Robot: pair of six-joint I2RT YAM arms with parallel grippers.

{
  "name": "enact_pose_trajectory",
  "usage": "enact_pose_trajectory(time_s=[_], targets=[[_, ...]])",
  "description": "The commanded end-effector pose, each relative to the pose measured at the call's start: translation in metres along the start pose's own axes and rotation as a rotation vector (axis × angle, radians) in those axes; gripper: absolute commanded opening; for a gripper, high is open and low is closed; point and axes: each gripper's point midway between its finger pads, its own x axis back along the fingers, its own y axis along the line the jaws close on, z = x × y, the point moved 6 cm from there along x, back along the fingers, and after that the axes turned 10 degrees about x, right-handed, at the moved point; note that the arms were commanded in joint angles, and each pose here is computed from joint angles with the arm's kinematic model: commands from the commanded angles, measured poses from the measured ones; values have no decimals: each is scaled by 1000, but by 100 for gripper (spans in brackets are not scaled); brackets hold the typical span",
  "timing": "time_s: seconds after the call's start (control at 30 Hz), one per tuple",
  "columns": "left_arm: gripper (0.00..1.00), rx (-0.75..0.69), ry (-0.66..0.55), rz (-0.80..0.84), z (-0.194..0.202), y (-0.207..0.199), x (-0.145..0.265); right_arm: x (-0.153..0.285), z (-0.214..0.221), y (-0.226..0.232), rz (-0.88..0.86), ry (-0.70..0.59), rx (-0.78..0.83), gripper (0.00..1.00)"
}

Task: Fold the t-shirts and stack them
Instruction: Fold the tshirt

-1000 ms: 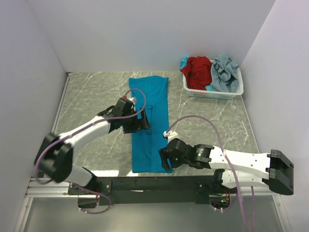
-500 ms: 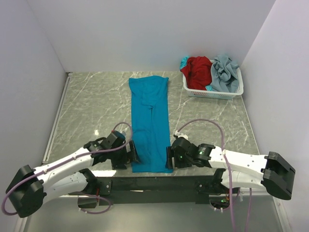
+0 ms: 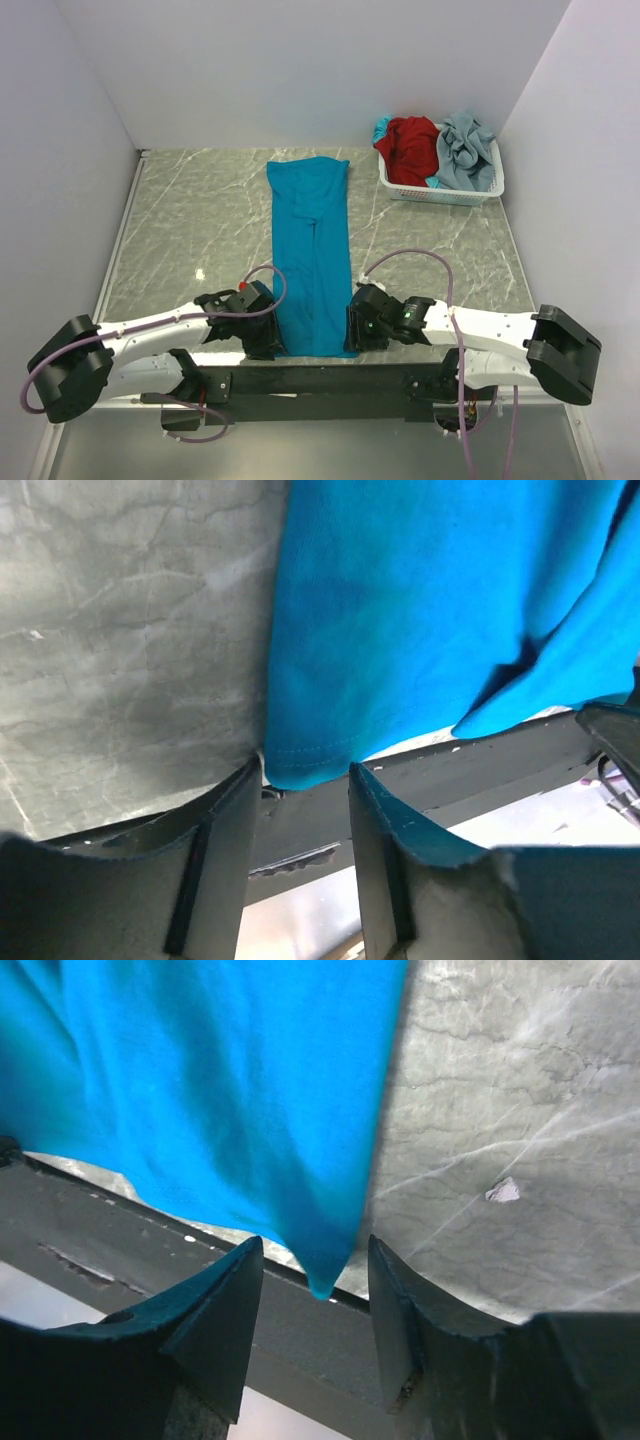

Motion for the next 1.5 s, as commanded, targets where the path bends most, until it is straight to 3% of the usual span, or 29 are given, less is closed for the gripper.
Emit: enact_pose_trajectory(time_s=[0.0,0.4,0.53,0.6,0.67,0.8,0.87,1.17,1.27,1.47], targets=[[46,3,-52,-40,-5,4,-6,-4,-1,1,-4,-1,-21,52],[36,15,-116,-121,-15,7,-17,-9,3,-4,13,9,-29,45],[18,13,-111,-136,-15,7,-17,-10,4,-5,17,12,-30,39],[15,15,-109,-140,-14,10,-18,-11,5,-6,20,13,-28,37],[1,17,-103,-140,-13,11,-18,-12,4,-7,29,13,-25,29],[1,49,-86,-138,-9,20,-19,-12,12,-15,61,33,-36,6],[0,85,-63,-107,-4,27,-19,-13,18,-18,48,48,-49,1],[0,44,-72,91,0,7,4,-4,20,5,-122,20,-3,0],[1,26,-62,177,2,-4,9,3,12,8,-113,-19,6,0],[1,-11,-151,233,-11,-30,22,20,-15,12,-76,-117,32,0]])
